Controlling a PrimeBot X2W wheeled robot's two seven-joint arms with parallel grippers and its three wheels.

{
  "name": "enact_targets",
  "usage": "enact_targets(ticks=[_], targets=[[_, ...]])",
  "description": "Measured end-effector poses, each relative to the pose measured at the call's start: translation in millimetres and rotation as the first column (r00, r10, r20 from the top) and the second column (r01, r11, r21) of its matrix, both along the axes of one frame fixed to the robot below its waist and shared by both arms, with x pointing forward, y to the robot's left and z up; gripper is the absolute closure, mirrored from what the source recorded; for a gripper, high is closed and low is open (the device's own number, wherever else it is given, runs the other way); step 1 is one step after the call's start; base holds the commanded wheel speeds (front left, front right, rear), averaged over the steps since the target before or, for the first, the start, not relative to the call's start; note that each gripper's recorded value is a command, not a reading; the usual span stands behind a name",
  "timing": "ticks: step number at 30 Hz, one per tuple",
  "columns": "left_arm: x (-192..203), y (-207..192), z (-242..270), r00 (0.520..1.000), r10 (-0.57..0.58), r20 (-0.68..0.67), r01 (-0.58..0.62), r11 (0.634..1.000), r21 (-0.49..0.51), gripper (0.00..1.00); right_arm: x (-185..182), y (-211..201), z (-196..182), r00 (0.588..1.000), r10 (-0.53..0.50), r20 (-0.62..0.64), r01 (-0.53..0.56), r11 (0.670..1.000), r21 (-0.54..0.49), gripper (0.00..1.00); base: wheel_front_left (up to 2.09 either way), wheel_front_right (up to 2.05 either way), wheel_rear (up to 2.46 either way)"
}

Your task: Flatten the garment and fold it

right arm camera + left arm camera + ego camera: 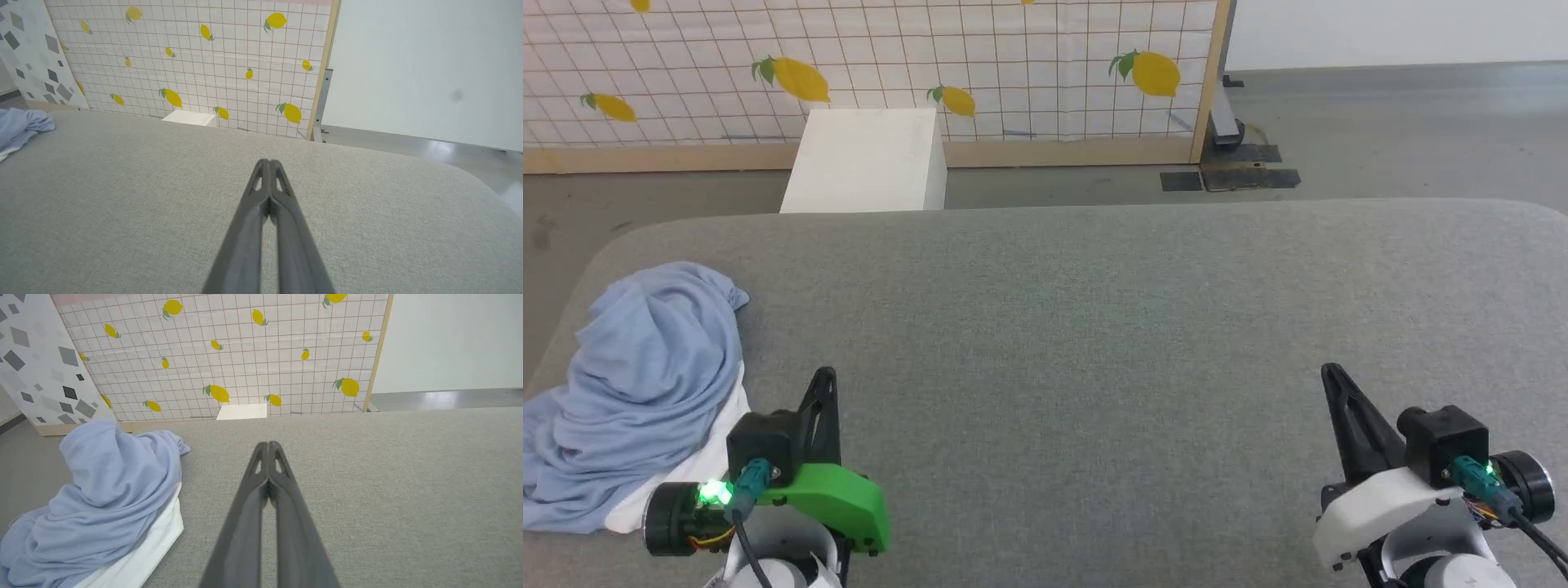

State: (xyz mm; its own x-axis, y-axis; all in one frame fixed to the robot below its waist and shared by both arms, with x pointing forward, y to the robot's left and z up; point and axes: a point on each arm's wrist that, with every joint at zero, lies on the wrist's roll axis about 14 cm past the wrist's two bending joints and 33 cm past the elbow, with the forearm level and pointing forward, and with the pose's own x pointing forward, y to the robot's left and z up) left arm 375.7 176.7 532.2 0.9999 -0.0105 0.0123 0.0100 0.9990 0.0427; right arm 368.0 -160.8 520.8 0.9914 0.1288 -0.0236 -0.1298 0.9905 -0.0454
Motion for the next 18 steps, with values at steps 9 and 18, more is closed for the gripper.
enact_targets(ticks=[9,18], targets=[[0.0,0.0,0.0,1.000,0.000,0.000,0.000,1.000,0.000,1.00,0.0,0.0,0.0,1.000,0.000,0.000,0.000,1.000,0.000,1.00,0.00,0.00,0.00],[0.0,-0.1,0.0,1.000,0.000,0.000,0.000,1.000,0.000,1.00,0.0,0.0,0.0,1.000,0.000,0.000,0.000,1.000,0.000,1.00,0.00,0.00,0.00]])
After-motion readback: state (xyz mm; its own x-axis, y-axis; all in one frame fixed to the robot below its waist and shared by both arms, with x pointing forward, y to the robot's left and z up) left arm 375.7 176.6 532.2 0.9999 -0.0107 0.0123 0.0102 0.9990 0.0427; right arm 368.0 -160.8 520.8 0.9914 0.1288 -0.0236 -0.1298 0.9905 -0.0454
